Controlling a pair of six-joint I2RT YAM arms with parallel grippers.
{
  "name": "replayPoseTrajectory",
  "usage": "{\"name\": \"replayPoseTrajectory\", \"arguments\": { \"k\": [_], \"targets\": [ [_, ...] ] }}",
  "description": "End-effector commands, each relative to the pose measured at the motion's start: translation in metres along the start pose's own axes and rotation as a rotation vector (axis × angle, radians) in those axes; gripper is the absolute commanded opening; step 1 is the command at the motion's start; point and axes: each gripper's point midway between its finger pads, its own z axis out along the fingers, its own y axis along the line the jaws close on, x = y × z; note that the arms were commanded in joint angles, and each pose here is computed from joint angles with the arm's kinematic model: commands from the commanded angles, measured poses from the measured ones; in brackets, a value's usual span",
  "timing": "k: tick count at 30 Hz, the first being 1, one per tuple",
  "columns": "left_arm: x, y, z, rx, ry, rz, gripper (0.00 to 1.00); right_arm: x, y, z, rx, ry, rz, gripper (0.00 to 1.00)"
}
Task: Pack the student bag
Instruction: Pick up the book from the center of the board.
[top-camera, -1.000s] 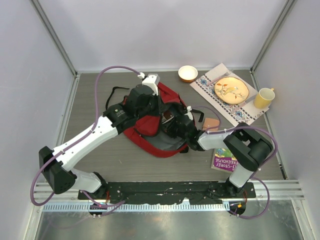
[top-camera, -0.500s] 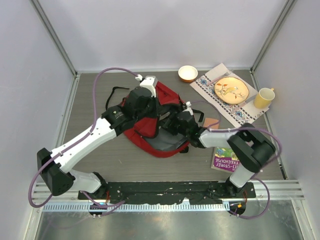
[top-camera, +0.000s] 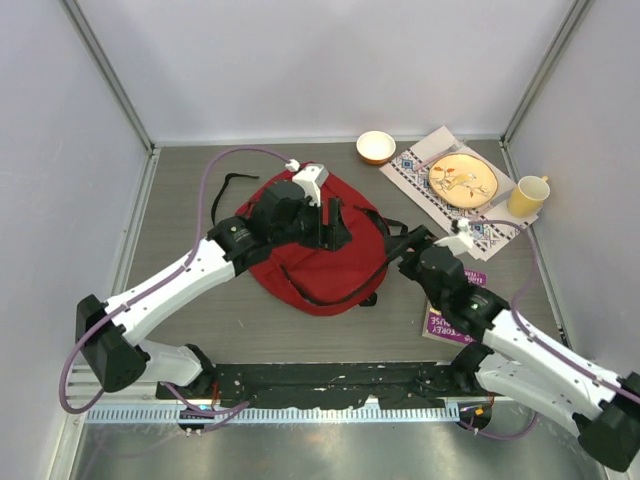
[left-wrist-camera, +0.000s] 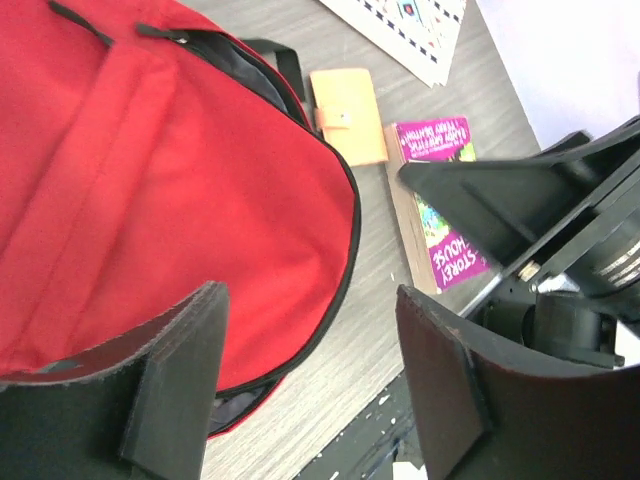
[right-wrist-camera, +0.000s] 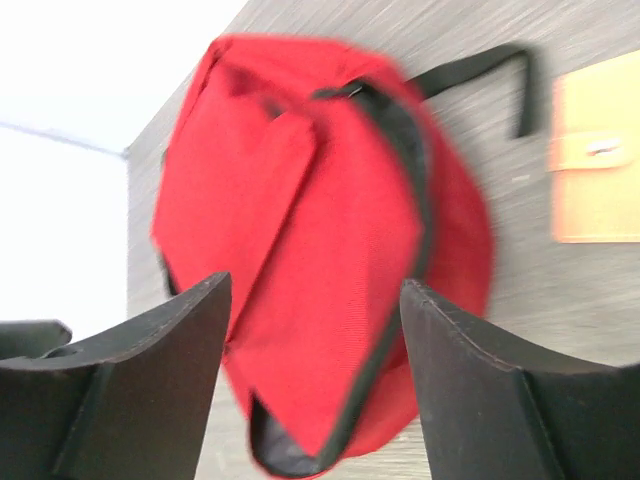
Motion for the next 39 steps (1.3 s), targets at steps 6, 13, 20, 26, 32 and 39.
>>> {"name": "replayPoseTrajectory", "arguments": {
  "k": [6,13,20,26,32,39],
  "targets": [
    [0.006,-0.055,0.014,0.215,0.023,0.036,0.88,-0.093,-0.138,-0.059,0.685,-0.269,-0.12,0.98],
    [0.015,-0.096,0.061,0.306,0.072,0.047,0.99,-0.102,-0.212,-0.08,0.941,-0.154,0.032,1.0],
    [0.059,-0.135,0.116,0.392,0.202,0.031,1.0,-0.091,-0.271,-0.104,1.1,-0.148,0.239,1.0],
    [0.097,-0.136,0.156,0.371,0.282,-0.049,0.99,-0.069,-0.285,-0.085,1.049,-0.077,0.277,1.0],
    [0.127,-0.14,0.182,0.369,0.353,-0.103,1.0,-0.038,-0.284,-0.069,0.962,0.033,0.332,0.99],
    [0.159,-0.134,0.199,0.358,0.441,-0.15,0.99,-0.011,-0.266,-0.054,0.797,0.123,0.406,0.95]
  ]
}}
